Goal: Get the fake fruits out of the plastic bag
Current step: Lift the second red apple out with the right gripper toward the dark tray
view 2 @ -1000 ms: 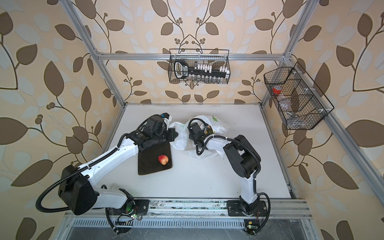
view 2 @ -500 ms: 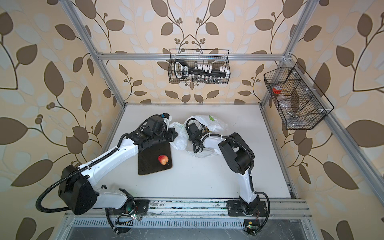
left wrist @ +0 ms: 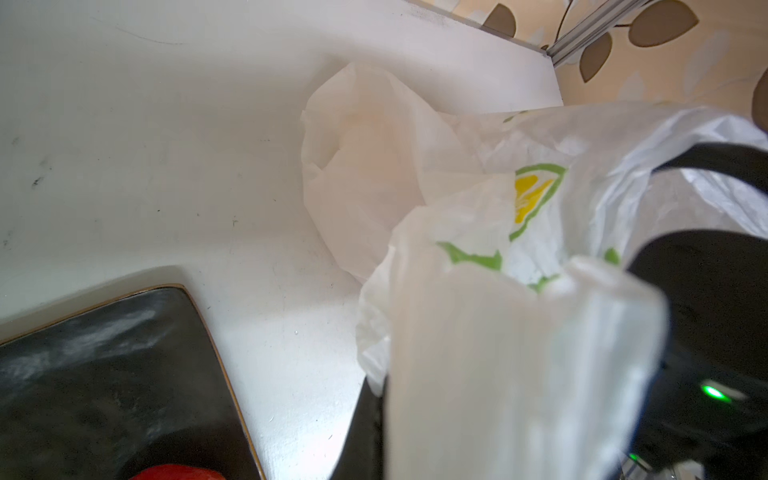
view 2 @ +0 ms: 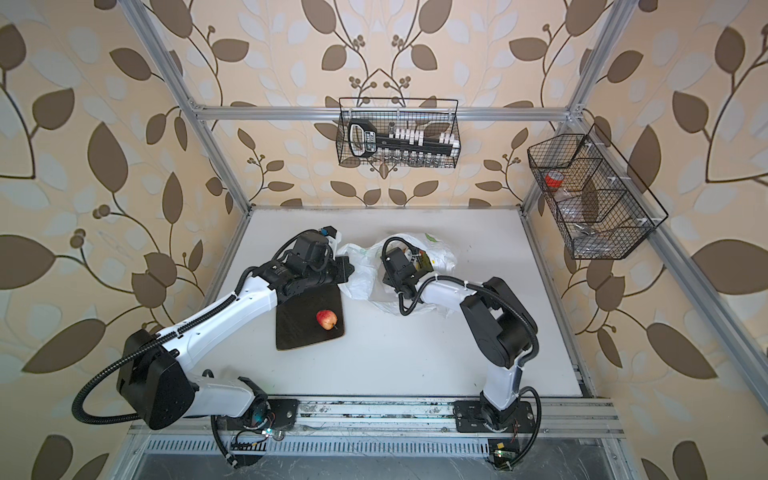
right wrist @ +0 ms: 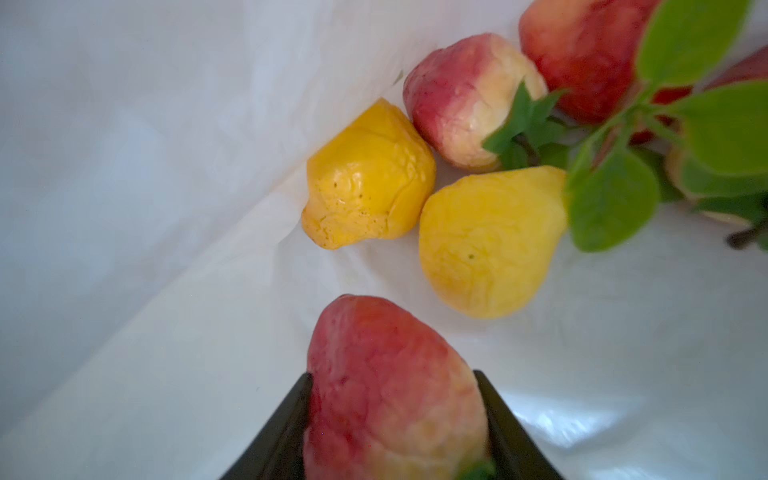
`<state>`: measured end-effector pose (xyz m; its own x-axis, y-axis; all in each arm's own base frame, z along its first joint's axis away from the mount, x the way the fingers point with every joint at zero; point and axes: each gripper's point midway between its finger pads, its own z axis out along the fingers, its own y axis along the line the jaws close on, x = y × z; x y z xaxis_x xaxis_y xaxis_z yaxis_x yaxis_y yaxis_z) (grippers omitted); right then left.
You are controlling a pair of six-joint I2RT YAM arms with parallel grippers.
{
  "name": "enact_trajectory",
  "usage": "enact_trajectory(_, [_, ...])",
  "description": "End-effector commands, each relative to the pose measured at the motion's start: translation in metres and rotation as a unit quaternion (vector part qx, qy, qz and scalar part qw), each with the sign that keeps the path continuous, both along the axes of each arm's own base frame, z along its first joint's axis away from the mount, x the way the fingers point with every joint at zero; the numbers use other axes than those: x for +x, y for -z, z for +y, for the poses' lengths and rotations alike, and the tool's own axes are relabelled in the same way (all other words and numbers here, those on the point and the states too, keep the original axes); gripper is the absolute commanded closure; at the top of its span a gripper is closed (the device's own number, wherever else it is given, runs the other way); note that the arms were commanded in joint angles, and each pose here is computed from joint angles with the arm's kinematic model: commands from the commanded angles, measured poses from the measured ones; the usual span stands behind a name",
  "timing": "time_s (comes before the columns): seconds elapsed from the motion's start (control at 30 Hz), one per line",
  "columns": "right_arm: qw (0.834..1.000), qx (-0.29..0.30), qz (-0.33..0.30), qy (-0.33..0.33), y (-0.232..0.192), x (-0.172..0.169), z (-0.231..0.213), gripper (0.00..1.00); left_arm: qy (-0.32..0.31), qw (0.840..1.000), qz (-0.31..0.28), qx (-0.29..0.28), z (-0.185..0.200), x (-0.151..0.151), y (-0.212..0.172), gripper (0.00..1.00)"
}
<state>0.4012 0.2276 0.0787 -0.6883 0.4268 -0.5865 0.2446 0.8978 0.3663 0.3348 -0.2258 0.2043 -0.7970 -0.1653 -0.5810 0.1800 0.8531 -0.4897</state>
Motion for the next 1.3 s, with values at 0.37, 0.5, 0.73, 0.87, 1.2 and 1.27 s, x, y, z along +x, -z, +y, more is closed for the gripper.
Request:
enact_trajectory(0.37, [0.997, 0.027, -0.036, -0.063, -0.057, -0.064, -0.019, 0.62, -0.015, 1.0, -0.018, -0.008, -0.006, 0.012, -0.016, 1.0])
enact_trajectory(0.5, [0.993, 0.017, -0.065, -0.101, -0.08, -0.08, -0.013, 0.62, -0.012, 1.0, -0.021, -0.002, -0.006, 0.014, -0.017, 1.0])
enact_trajectory(0.73, [0.97, -0.023, -0.141, -0.196, -0.121, -0.119, 0.015, 0.62, -0.008, 1.0, -0.024, 0.005, -0.008, 0.019, -0.02, 1.0])
enact_trajectory(0.87, [0.947, -0.057, -0.184, -0.257, -0.131, -0.149, 0.033, 0.62, -0.003, 1.0, -0.028, 0.013, -0.008, 0.021, -0.022, 1.0])
enact_trajectory(1.2, [0.875, -0.103, -0.256, -0.397, -0.123, -0.198, 0.107, 0.62, -0.007, 0.999, -0.034, 0.024, -0.005, 0.024, -0.027, 1.0])
enact_trajectory(1.27, [0.863, -0.102, -0.266, -0.418, -0.119, -0.201, 0.127, 0.61, -0.007, 0.999, -0.035, 0.025, -0.005, 0.024, -0.028, 1.0])
